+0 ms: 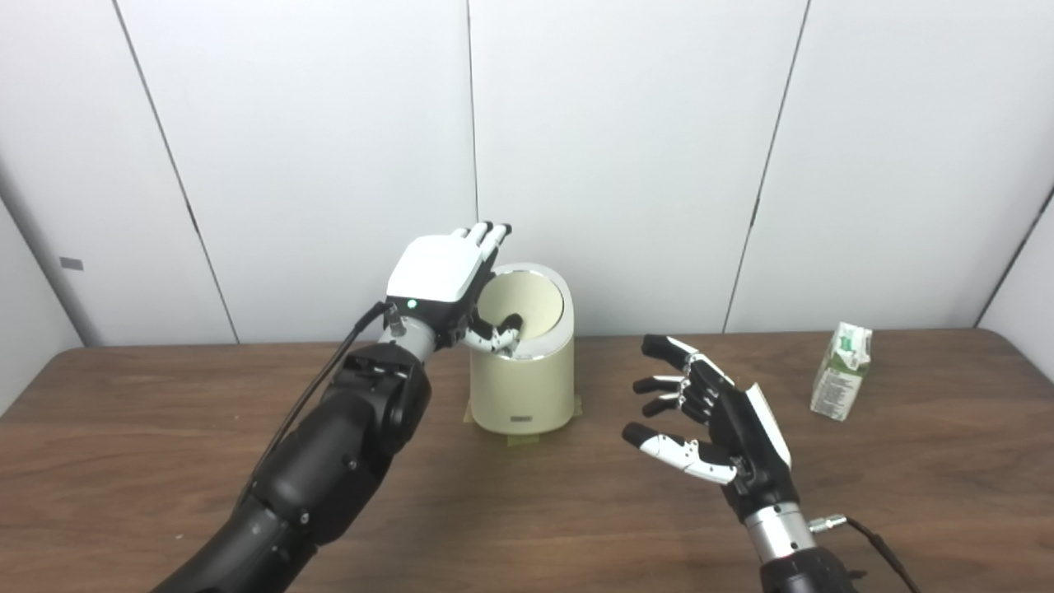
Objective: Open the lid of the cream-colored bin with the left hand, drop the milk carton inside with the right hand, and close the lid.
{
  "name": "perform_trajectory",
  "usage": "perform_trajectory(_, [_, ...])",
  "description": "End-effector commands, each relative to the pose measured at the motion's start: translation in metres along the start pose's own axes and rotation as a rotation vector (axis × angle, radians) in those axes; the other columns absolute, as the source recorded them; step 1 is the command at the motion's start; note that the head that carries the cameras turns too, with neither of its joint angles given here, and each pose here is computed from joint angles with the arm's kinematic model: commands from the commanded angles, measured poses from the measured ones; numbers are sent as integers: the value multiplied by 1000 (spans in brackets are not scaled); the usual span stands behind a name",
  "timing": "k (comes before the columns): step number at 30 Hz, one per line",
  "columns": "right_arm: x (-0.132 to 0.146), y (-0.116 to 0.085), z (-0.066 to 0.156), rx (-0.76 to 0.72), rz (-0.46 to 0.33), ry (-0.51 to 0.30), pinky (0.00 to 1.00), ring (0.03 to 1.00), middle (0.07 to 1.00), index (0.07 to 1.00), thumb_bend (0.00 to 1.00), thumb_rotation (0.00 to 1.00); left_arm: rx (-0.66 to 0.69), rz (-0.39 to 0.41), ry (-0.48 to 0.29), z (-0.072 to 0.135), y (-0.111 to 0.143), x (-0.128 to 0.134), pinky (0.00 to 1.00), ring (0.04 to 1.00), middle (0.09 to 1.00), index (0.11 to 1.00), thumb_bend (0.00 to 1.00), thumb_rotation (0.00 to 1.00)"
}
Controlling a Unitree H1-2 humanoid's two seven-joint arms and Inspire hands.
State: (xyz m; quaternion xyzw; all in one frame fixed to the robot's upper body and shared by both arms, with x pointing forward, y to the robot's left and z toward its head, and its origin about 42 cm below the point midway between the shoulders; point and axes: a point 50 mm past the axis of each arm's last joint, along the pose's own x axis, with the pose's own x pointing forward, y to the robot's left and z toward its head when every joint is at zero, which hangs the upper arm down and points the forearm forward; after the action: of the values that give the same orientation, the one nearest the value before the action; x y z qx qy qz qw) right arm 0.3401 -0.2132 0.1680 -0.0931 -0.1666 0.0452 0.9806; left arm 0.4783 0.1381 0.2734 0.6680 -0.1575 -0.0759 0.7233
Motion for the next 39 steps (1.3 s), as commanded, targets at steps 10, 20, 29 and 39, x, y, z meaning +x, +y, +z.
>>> perform_trajectory(10, [10,6,18,-2,14,-75,534,662,818,783,554,280,-126,184,6,-4,20,4,815,944,987,1000,1000,281])
perform_trajectory(20, [9,9,17,-11,30,-68,530,662,831,788,587,361,-218,278,6,-2,42,9,807,959,992,1000,991,298])
perform_trajectory(29, [9,14,18,26,53,-65,528,661,833,793,568,310,-284,293,32,-2,38,14,776,952,987,1000,1000,281])
perform_trajectory(39, [9,18,17,30,65,-72,520,651,831,787,558,277,-317,324,54,-2,27,25,787,941,981,1000,1000,272])
